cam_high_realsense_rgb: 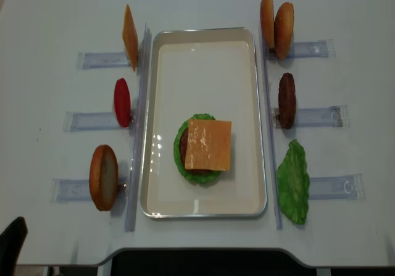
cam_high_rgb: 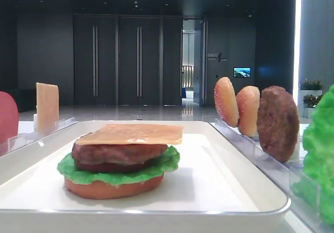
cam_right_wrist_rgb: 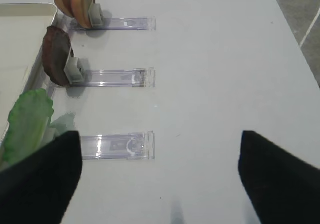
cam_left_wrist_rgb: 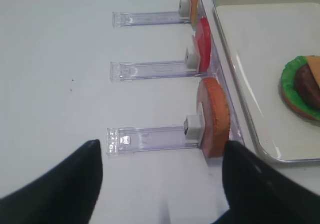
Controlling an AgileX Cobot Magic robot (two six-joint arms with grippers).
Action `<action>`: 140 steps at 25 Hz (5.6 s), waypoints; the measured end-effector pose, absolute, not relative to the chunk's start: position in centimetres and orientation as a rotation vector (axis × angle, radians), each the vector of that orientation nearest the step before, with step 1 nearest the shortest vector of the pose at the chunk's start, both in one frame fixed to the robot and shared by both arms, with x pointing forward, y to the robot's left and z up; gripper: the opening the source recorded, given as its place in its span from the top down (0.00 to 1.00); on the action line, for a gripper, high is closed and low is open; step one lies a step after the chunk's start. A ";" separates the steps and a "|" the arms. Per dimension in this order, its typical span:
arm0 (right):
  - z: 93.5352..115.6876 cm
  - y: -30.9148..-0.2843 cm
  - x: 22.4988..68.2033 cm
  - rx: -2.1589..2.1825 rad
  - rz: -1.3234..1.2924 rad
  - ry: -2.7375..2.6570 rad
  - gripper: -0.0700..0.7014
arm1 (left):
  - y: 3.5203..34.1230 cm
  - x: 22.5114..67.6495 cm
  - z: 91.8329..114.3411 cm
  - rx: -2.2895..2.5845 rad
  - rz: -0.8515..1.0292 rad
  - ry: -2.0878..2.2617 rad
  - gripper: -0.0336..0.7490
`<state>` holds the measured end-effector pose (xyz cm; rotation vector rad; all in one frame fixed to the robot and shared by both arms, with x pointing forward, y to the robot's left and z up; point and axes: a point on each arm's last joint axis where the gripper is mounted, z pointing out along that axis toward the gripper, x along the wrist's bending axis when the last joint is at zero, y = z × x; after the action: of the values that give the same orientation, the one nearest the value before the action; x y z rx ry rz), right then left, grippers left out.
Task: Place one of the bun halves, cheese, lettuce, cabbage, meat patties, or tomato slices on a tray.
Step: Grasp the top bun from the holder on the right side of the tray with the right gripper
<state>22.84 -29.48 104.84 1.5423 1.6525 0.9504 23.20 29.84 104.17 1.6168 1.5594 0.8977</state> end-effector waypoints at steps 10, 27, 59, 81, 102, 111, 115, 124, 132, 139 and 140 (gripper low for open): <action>104.8 -29.5 22.8 1.542 0.950 1.653 0.26 | 29.8 23.2 104.2 1.617 0.898 1.559 0.32; 108.3 -29.4 28.6 1.730 0.774 1.822 0.28 | 29.8 23.2 104.2 1.617 0.898 1.559 0.37; 114.6 -28.8 56.4 1.781 0.548 2.059 0.31 | 29.8 23.2 104.2 1.617 0.898 1.559 0.46; 111.6 -28.8 64.1 1.744 0.491 2.095 0.33 | 29.8 23.2 104.2 1.617 0.898 1.559 0.46; 111.9 -22.3 63.9 1.845 0.653 2.027 0.33 | 29.8 23.2 104.2 1.617 0.898 1.559 0.46; 110.0 -15.8 64.1 1.787 0.740 2.104 0.33 | 29.8 23.2 104.2 1.617 0.898 1.559 0.46; 109.4 -14.6 64.3 1.771 0.762 2.115 0.33 | 29.8 23.2 104.2 1.617 0.898 1.559 0.46; 109.0 -13.9 64.8 1.797 0.818 2.068 0.33 | 29.8 23.2 104.2 1.617 0.898 1.559 0.46; 108.8 -13.9 64.9 1.798 0.817 2.068 0.33 | 29.8 23.2 104.2 1.617 0.898 1.559 0.46; 107.6 -13.3 65.2 1.804 0.782 2.099 0.33 | 29.8 23.2 104.2 1.617 0.898 1.559 0.46; 107.2 -13.0 65.2 1.805 0.772 2.109 0.33 | 29.8 23.2 104.2 1.617 0.898 1.559 0.46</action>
<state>65.24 -13.01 107.16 1.8049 2.1094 0.7723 23.20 29.84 104.17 1.6166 1.5592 0.8979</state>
